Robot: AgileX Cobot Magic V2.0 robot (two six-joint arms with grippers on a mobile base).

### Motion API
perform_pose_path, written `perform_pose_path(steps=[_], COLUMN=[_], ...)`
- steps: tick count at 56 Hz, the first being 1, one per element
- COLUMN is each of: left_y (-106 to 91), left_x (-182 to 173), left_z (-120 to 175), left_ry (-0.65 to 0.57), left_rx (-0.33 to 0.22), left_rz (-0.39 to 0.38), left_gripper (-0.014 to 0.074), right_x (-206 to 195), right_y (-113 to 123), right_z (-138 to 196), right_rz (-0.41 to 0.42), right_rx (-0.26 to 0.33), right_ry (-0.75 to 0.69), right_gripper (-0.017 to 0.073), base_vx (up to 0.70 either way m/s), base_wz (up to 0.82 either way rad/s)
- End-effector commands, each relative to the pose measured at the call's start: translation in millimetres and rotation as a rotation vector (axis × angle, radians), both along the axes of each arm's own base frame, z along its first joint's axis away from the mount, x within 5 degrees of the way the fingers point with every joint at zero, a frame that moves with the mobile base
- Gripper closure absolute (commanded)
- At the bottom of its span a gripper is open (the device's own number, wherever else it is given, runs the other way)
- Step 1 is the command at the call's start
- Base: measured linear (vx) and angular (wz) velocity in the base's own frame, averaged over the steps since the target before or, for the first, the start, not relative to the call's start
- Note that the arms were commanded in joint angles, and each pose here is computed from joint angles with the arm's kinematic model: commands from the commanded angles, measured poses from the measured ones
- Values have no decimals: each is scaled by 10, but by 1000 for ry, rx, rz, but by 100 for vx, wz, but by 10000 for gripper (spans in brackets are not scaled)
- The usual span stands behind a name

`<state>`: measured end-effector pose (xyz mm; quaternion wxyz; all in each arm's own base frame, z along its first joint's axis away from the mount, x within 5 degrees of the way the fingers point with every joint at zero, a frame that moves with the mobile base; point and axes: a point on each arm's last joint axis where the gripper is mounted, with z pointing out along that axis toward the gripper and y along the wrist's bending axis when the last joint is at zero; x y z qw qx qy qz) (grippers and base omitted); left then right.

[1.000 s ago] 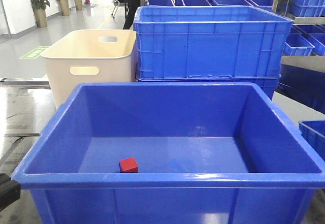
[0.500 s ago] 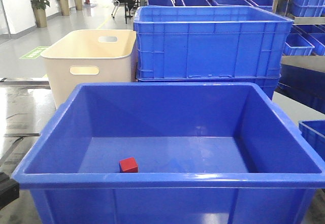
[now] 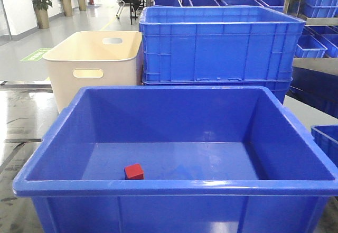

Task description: Pick red and yellow blocks into blue bin

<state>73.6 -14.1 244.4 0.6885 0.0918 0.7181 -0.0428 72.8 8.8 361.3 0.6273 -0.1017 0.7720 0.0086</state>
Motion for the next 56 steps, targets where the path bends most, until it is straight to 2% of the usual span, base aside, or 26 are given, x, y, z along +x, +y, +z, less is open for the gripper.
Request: perform_pose_path(steps=[1,8,56], left_y=[55,89,89], left_x=[-75,-169,-196], left_z=[-108,-316,-330], left_ry=[-120,-163,-147], left_rx=[-60,-54,-48], left_rz=[57,93,91], left_gripper=[600,600,600], right_x=[2,2,8], right_y=[4,4,5], right_z=[157,156,147], right_rz=[8,8,7], right_rx=[-1,-1,-1], right_ry=[-103,-102,-92], right_gripper=[570,570,570], base_vx=[0,0,0], base_wz=[0,0,0])
